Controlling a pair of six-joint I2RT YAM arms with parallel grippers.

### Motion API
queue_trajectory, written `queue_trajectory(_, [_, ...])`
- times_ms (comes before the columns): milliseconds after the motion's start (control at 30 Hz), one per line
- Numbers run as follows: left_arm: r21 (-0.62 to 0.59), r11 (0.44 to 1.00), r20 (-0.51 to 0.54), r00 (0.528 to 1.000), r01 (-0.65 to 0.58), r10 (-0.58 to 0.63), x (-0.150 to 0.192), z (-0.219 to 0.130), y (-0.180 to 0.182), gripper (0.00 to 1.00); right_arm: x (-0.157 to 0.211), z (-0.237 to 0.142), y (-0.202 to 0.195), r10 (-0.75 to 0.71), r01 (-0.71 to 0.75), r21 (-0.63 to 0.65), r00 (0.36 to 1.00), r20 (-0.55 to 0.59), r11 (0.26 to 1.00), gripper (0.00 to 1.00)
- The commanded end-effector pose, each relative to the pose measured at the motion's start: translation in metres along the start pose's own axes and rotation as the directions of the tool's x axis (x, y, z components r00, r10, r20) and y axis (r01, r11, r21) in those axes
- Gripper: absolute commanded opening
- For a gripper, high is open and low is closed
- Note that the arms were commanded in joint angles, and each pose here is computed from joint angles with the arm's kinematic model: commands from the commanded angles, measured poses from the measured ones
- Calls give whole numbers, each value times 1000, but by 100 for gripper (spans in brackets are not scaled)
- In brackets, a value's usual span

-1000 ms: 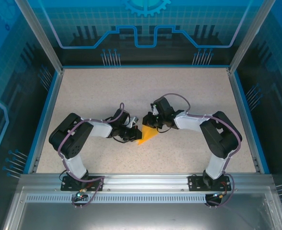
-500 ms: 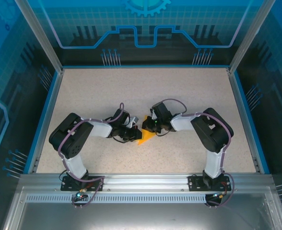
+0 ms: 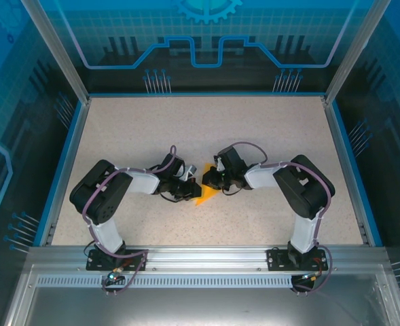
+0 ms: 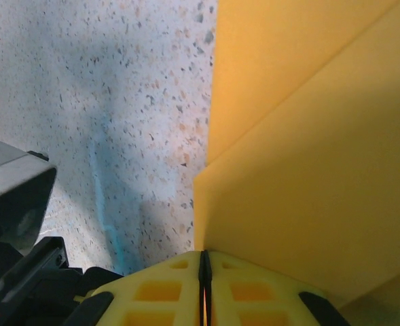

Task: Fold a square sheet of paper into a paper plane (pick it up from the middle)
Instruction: Fourth fold the wing at the center of the table.

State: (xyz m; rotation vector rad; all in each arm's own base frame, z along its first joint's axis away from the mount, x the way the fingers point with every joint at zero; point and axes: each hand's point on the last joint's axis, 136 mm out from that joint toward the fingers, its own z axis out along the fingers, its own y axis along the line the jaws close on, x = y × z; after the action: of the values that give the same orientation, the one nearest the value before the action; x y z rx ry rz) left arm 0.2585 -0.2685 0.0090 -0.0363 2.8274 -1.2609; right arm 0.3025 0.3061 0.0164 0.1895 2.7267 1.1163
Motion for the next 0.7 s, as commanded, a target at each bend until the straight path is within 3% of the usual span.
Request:
queue_trajectory(0, [-255, 960, -119, 982, 113, -147, 54, 9, 72, 8, 12, -1, -11, 8, -8, 16, 1000, -17, 1000, 11])
queue_trajectory(233, [-196, 977, -115, 988, 82, -106, 49, -2, 46, 11, 23, 8, -57, 65, -61, 126, 997, -29, 990, 10])
queue_trajectory(667, [-45, 999, -93, 996, -16, 12, 39, -33, -21, 20, 23, 5, -58, 53, -48, 149, 998, -30, 988, 9])
